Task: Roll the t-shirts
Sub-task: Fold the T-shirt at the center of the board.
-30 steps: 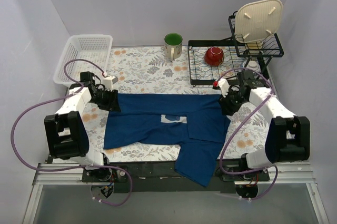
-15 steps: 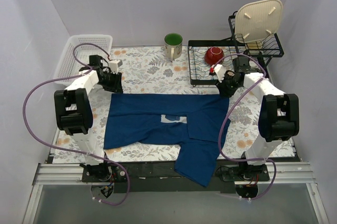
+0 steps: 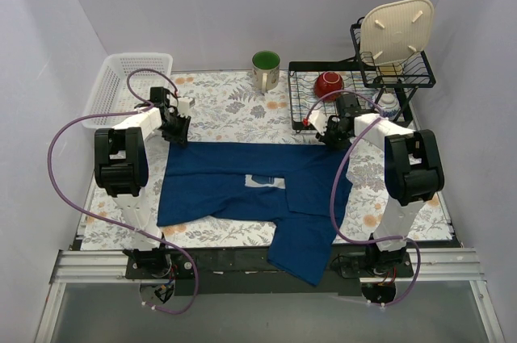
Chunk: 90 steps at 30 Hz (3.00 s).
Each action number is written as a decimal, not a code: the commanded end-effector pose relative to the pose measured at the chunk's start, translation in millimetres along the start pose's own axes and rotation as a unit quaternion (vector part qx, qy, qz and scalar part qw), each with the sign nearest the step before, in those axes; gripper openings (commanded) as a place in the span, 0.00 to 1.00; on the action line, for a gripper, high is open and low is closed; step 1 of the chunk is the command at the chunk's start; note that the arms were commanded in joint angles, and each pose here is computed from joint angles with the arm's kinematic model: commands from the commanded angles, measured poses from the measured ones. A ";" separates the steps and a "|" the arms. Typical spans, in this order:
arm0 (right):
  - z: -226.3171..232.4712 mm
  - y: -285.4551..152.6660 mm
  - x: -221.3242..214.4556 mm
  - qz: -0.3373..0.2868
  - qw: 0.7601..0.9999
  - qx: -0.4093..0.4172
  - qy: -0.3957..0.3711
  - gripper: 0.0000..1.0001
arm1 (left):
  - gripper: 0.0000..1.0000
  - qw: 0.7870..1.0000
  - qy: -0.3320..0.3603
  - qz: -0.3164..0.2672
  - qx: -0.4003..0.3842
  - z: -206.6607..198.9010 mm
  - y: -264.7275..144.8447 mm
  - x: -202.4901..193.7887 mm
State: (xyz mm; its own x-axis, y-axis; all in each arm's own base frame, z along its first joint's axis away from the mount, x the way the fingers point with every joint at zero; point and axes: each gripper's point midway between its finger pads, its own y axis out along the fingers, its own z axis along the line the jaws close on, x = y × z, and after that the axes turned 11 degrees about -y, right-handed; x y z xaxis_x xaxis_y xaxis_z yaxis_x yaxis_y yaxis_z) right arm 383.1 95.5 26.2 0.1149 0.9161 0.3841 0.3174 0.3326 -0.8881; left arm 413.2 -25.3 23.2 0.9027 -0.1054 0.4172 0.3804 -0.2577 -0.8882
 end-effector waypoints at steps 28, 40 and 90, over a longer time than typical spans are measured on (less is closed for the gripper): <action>49.9 -113.9 85.9 -0.135 0.988 0.010 -0.077 0.53 | 0.46 0.987 0.042 -0.112 -0.105 -72.9 -136.6 54.1; 301.2 -140.8 43.7 -0.255 0.843 0.224 -0.417 0.64 | 0.55 0.990 -0.007 -0.077 -0.115 -81.6 -138.1 13.9; 389.3 -83.2 19.9 -0.109 0.806 0.338 -0.474 0.02 | 0.56 0.996 -0.041 -0.049 -0.060 -67.0 -128.8 -45.1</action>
State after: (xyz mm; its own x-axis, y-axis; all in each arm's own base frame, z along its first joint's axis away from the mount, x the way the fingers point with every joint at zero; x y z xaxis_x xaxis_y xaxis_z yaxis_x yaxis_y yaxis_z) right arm -16.2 171.0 13.6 -0.7436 0.4374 0.5058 -0.4486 0.2347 -0.8624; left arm 313.5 -61.4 121.4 0.8983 0.0061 0.4394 0.4002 -0.4247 -0.8121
